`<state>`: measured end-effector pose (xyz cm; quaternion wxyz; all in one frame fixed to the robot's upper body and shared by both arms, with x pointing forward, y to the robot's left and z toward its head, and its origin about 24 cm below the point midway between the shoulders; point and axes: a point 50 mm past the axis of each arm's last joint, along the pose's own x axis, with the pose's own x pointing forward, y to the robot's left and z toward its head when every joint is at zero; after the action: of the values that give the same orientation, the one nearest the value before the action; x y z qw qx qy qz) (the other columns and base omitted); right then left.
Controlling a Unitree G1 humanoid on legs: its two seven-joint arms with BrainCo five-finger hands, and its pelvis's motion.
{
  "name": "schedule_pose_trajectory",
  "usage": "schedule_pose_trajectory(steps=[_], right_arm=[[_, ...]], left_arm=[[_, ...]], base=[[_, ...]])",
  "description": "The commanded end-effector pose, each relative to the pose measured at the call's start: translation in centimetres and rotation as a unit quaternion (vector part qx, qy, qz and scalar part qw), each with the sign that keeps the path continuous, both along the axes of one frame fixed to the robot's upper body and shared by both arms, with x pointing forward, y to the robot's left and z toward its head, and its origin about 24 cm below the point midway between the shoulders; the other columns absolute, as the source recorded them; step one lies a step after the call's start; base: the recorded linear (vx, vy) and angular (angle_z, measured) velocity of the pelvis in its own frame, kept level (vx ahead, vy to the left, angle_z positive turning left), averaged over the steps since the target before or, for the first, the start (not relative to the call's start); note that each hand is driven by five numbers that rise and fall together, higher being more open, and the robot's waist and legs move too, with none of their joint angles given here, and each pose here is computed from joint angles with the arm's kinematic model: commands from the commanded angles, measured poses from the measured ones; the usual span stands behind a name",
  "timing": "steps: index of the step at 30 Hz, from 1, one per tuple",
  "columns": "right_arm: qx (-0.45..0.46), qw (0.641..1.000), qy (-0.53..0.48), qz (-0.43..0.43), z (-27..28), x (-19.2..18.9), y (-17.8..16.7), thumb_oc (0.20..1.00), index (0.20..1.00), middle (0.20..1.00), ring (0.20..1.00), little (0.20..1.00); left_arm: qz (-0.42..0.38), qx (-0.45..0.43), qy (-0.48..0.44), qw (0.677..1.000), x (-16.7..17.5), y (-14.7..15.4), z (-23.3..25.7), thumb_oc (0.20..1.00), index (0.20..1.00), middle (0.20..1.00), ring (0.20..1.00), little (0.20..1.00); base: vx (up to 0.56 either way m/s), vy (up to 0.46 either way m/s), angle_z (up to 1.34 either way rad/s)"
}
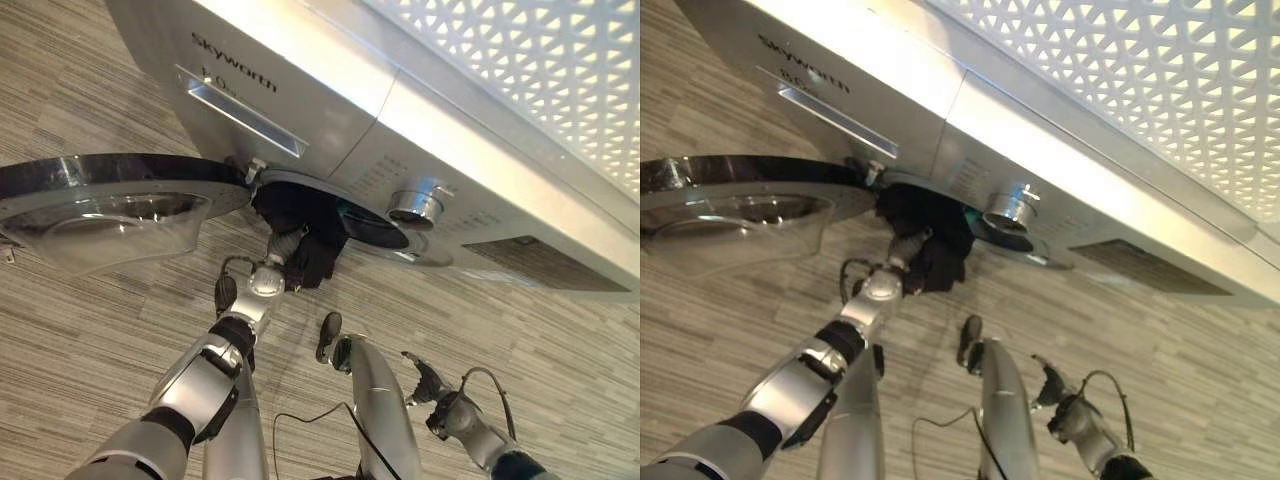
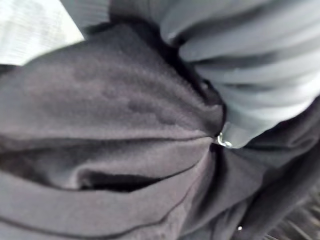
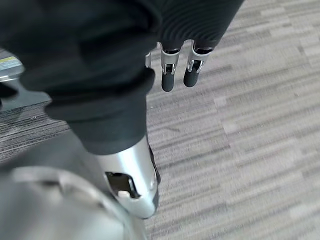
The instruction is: Grab the laundry basket,head to the washer,open it,put in the laundry and shut it.
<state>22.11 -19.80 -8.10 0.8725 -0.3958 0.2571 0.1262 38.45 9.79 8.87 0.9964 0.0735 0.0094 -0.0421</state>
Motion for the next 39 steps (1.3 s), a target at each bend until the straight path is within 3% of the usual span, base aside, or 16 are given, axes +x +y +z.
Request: schedule_pose_trajectory(steps=[1, 6, 7, 20, 24, 30, 38, 39], right_arm=[[0.024, 0.999, -0.02, 0.01, 0.5, -0.2, 1.0, 1.0, 1.0, 1.0, 1.0, 1.0], [0.041, 0.997, -0.06, 0.03, 2.3, 0.8, 1.4, 1.0, 1.0, 1.0, 1.0, 1.0], [0.041, 0.996, -0.075, 0.029, 2.9, 0.9, 1.1, 1.0, 1.0, 1.0, 1.0, 1.0], [0.053, 0.988, -0.143, 0.001, 5.7, 2.6, 0.4, 1.0, 1.0, 1.0, 1.0, 1.0], [0.055, 0.987, -0.153, -0.002, 6.1, 2.7, 0.4, 1.0, 1.0, 1.0, 1.0, 1.0], [0.059, 0.984, -0.168, -0.008, 6.9, 2.6, -0.3, 1.0, 1.0, 1.0, 1.0, 1.0], [0.033, 0.982, -0.184, -0.021, 7.7, 2.3, -2.0, 1.0, 1.0, 1.0, 1.0, 1.0], [0.033, 0.982, -0.185, -0.022, 7.8, 2.3, -2.0, 1.0, 1.0, 1.0, 1.0, 1.0]], left_arm=[[-0.005, -0.024, -0.026, 0.999, 0.3, -1.5, 1.2, 0.2, 0.2, 0.2, 0.2, 0.2], [0.036, -0.041, -0.078, 0.995, 2.3, 0.7, 6.2, 0.2, 0.2, 0.2, 0.2, 0.2], [0.06, -0.068, -0.125, 0.988, 3.1, 2.3, 10.1, 0.2, 0.2, 0.2, 0.2, 0.2], [0.054, -0.216, -0.229, 0.948, 3.3, 2.3, 20.3, 0.2, 0.2, 0.2, 0.2, 0.2], [0.057, -0.305, -0.263, 0.914, 2.7, 3.1, 24.2, 0.2, 0.2, 0.2, 0.2, 0.2], [0.053, -0.357, -0.327, 0.873, 1.0, 4.2, 29.9, 0.2, 0.2, 0.2, 0.2, 0.2], [-0.045, -0.471, -0.421, 0.773, -4.3, 0.4, 37.3, 0.2, 0.2, 0.2, 0.2, 0.2], [-0.045, -0.472, -0.422, 0.773, -4.4, 0.3, 37.3, 0.2, 0.2, 0.2, 0.2, 0.2]], base=[[0.0, 0.0, 0.0], [-0.01, -0.011, -0.02], [0.0, 0.0, 0.0], [0.0, 0.0, 0.0], [0.01, -0.02, -0.05], [0.02, -0.013, -0.06], [0.02, -0.016, -0.02], [0.0, 0.0, 0.0]])
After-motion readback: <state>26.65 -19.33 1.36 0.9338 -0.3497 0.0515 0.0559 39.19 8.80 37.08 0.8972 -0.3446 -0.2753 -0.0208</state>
